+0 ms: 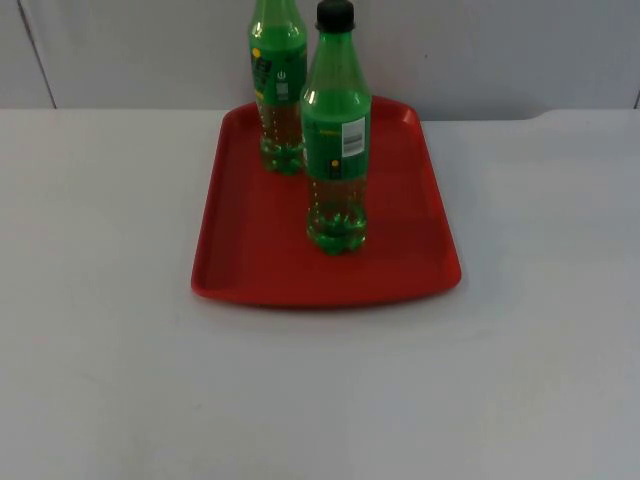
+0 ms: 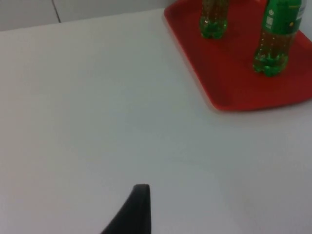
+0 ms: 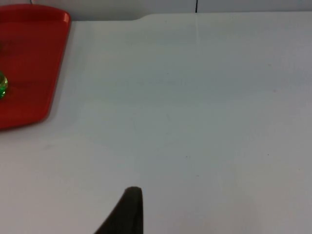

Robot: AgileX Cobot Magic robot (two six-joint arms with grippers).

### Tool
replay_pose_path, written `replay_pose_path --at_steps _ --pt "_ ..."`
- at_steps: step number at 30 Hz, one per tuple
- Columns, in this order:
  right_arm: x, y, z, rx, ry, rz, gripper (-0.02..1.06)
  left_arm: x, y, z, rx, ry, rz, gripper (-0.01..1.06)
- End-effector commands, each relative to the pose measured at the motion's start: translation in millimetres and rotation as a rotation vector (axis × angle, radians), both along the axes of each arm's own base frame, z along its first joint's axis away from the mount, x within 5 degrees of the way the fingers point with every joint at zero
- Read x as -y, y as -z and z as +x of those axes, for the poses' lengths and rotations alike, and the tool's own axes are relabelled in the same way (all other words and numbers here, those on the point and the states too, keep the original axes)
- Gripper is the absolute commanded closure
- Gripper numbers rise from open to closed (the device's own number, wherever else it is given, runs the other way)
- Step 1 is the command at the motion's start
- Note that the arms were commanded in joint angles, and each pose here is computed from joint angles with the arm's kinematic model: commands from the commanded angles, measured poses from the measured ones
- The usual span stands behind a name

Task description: Place the bottle upright on the tray.

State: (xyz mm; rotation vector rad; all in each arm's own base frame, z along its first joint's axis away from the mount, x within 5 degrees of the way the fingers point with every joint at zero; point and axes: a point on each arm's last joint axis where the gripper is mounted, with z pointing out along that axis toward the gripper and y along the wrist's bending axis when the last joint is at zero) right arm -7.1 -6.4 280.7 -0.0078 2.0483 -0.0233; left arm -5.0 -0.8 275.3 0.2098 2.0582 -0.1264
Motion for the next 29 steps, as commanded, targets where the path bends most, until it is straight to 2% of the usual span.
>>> replay_pose_path --at_steps 1,6,20,26,29 --pt "-0.2 0.3 -0.1 0.005 0.002 -0.003 -0.01 0.9 1.0 -0.2 -0.001 -0.018 -0.006 0.00" --pt "-0.2 0.3 -0.1 0.005 0.002 -0.003 -0.01 1.3 1.0 0.0 0.000 -0.106 -0.006 0.00" --pt "-1.4 0.4 -0.1 0.004 -0.006 0.009 -0.01 1.9 1.0 0.3 0.000 -0.225 -0.006 0.00" --pt "-1.9 0.4 -0.1 0.004 -0.015 0.004 -0.01 1.9 1.0 0.3 0.000 -0.224 -0.006 0.00" --pt "-3.0 0.4 -0.1 0.003 -0.040 -0.018 -0.01 1.9 1.0 0.3 0.000 -0.224 -0.006 0.00"
